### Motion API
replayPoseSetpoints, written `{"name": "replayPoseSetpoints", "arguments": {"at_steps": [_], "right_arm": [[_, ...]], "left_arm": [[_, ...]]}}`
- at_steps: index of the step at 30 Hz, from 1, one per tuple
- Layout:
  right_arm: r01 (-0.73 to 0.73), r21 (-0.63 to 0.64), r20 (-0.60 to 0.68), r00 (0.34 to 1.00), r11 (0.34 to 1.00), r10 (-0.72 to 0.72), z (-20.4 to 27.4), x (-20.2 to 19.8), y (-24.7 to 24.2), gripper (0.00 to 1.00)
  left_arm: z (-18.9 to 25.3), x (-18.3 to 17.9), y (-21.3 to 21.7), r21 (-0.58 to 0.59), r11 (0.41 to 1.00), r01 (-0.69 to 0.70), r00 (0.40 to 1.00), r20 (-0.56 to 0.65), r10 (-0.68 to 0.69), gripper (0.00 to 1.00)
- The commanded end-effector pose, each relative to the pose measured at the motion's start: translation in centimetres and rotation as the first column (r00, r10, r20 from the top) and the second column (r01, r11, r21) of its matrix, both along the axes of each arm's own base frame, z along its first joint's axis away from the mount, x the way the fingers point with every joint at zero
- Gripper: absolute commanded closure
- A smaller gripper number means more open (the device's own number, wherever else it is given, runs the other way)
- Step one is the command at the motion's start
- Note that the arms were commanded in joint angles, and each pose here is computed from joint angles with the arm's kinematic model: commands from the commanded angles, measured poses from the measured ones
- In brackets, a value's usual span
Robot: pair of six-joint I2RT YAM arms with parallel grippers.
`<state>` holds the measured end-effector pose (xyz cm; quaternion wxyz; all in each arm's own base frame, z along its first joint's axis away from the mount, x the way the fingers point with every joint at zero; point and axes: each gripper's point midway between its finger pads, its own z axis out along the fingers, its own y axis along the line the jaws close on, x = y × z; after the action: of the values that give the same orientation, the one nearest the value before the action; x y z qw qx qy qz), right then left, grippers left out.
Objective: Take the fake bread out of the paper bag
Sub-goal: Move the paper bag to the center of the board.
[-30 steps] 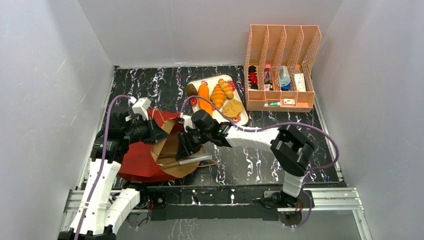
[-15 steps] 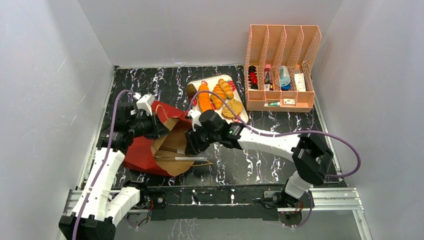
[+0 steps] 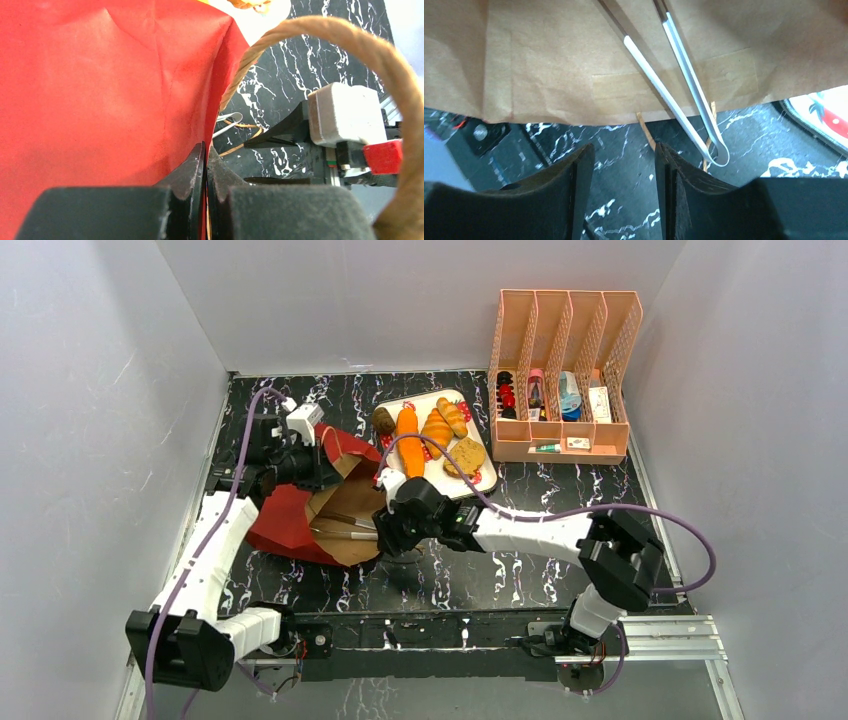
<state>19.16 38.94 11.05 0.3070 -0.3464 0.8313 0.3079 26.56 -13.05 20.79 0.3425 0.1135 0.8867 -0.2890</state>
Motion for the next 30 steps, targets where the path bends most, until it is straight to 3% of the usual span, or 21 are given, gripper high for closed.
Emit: {"name": "replayPoseSetpoints", "arguments": {"at_steps": [1, 8, 19, 23, 30], "right_arm": [[0.091, 0.027, 0.152, 0.984, 0.996, -0.094, 0.5, 3.9, 1.8, 0.54], [0.188, -0.064, 0.269, 0.949, 0.98, -0.165, -2.1, 8.1, 2.7, 0.5], [0.173, -0.03, 0.373, 0.916, 0.984, -0.15, -1.0, 10.8, 4.8, 0.47], [0.09, -0.016, 0.341, 0.937, 0.996, -0.079, -2.7, 11.5, 6.3, 0.42], [0.087, -0.01, 0.307, 0.948, 0.996, -0.08, -4.8, 13.4, 6.3, 0.41]], "left_arm": [[1.5, 0.8, -0.6, 0.016, 0.995, 0.095, 0.993, 0.064, -0.096, 1.0], [0.1, 2.3, -0.3, 0.079, 0.987, 0.138, 0.989, 0.043, -0.142, 1.0], [-2.8, 2.6, 0.3, 0.124, 0.981, 0.147, 0.989, 0.003, -0.149, 1.0], [-3.0, 2.7, 0.6, 0.14, 0.979, 0.147, 0.989, 0.002, -0.149, 1.0], [-3.5, 3.0, 0.4, 0.125, 0.98, 0.153, 0.988, -0.007, -0.153, 1.0]]}}
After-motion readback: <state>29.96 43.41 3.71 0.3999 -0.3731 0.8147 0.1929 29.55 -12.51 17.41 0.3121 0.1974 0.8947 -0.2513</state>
